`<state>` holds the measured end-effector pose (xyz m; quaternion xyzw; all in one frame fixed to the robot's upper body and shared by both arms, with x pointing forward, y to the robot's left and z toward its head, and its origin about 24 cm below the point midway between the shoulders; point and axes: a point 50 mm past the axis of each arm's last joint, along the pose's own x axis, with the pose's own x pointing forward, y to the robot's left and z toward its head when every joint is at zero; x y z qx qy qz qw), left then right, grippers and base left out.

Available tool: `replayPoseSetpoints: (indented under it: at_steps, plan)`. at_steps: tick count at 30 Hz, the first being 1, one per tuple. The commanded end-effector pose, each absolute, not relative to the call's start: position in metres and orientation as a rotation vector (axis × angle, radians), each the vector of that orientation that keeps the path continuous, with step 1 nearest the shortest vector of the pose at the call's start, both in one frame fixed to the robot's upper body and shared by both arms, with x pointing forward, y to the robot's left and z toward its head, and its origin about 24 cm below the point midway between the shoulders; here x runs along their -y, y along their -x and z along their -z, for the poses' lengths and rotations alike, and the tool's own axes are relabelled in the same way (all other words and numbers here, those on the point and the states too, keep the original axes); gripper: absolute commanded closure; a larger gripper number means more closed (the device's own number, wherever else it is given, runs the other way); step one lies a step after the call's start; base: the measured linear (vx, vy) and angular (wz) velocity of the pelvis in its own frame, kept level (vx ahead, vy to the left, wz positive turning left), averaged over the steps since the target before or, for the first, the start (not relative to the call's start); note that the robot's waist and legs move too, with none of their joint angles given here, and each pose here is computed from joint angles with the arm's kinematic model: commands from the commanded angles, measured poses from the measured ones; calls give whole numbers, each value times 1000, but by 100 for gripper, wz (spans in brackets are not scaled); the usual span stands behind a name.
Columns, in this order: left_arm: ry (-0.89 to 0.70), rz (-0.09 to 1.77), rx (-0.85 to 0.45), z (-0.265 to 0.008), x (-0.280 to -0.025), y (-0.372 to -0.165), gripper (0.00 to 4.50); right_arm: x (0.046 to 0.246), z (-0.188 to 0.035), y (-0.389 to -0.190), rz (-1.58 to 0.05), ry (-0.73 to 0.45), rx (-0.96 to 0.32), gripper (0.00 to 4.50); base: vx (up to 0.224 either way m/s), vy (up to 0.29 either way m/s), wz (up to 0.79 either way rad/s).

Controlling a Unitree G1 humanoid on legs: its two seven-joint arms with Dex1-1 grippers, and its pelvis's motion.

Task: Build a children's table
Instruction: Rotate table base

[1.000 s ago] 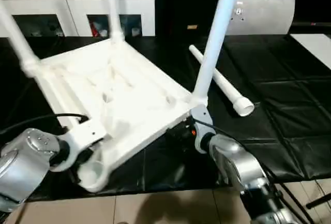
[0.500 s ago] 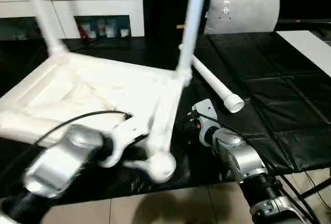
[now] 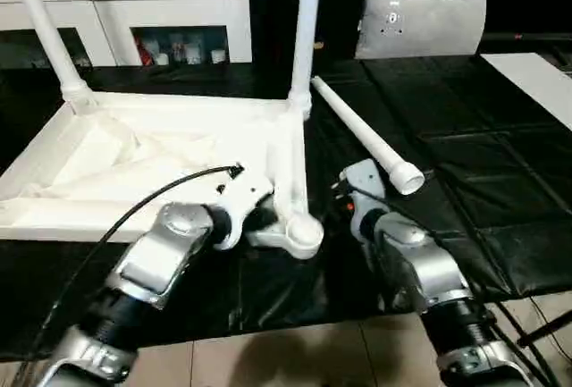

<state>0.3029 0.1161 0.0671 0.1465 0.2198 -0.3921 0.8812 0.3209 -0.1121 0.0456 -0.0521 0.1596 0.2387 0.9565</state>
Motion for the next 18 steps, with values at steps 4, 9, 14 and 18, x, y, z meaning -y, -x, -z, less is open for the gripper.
replayPoseSetpoints:
  at_steps: [4,9,14,18]
  plan:
    - [-126,791,-238,-103,-110,-300,444,125,-67,-322,-413,78,-268,0,0,0,0]
    - [24,603,-155,-106,-122,-283,402,124,-86,-300,-376,-14,-198,0,0,0,0]
    - [59,479,-101,-107,-131,-270,351,114,-96,-275,-408,-31,-148,0,0,0,0]
    - [77,396,-86,-110,-137,-267,324,112,-101,-267,-374,-63,-125,0,-8,-4,8]
